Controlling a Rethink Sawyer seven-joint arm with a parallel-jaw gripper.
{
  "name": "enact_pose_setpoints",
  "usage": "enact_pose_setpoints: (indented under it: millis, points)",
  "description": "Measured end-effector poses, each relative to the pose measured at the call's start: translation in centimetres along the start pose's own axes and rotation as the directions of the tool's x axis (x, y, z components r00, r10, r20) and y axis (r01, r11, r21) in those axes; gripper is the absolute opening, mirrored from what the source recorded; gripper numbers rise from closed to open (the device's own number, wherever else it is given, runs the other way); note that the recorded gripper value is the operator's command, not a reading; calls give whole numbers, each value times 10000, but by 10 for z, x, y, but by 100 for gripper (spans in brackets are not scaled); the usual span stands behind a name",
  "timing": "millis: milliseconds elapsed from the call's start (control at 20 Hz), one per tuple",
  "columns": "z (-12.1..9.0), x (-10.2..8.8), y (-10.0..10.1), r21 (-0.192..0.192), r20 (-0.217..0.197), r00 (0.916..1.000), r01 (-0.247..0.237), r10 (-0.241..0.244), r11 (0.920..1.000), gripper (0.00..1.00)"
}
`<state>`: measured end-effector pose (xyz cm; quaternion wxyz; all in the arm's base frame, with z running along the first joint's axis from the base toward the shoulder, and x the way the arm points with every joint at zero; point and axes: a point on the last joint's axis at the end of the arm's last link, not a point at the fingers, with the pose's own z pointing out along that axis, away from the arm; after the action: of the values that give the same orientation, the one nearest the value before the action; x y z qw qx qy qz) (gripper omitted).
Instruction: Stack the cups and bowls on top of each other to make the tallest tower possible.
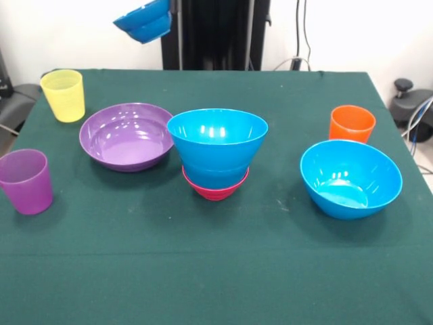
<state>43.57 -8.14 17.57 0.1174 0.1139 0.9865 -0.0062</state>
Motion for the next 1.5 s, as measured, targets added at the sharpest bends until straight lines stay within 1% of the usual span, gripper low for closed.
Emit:
enact_pose_setpoints:
  millis: [100, 400, 450, 650, 850, 1000, 1150, 1350, 1500]
  points:
    - [-2, -3, 10, -82, 21, 9999, 135, -135, 9999, 0]
    - [0, 0, 27, -233, -49, 9988, 494, -495, 9985, 0]
    - [2, 1, 35, -298, -92, 9979, 640, -643, 9975, 0]
    - [9, 4, 51, -457, -168, 9940, 1069, -1078, 9932, 0]
    - [16, 3, 63, -626, -239, 9911, 1292, -1309, 9896, 0]
    - [22, -2, 70, -750, -253, 9904, 1338, -1360, 9882, 0]
    - [26, -8, 72, -825, -219, 9911, 1291, -1313, 9882, 0]
    - [26, -19, 71, -774, -56, 9920, 1256, -1264, 9891, 0]
    - [25, -25, 70, -707, -7, 9926, 1214, -1218, 9901, 0]
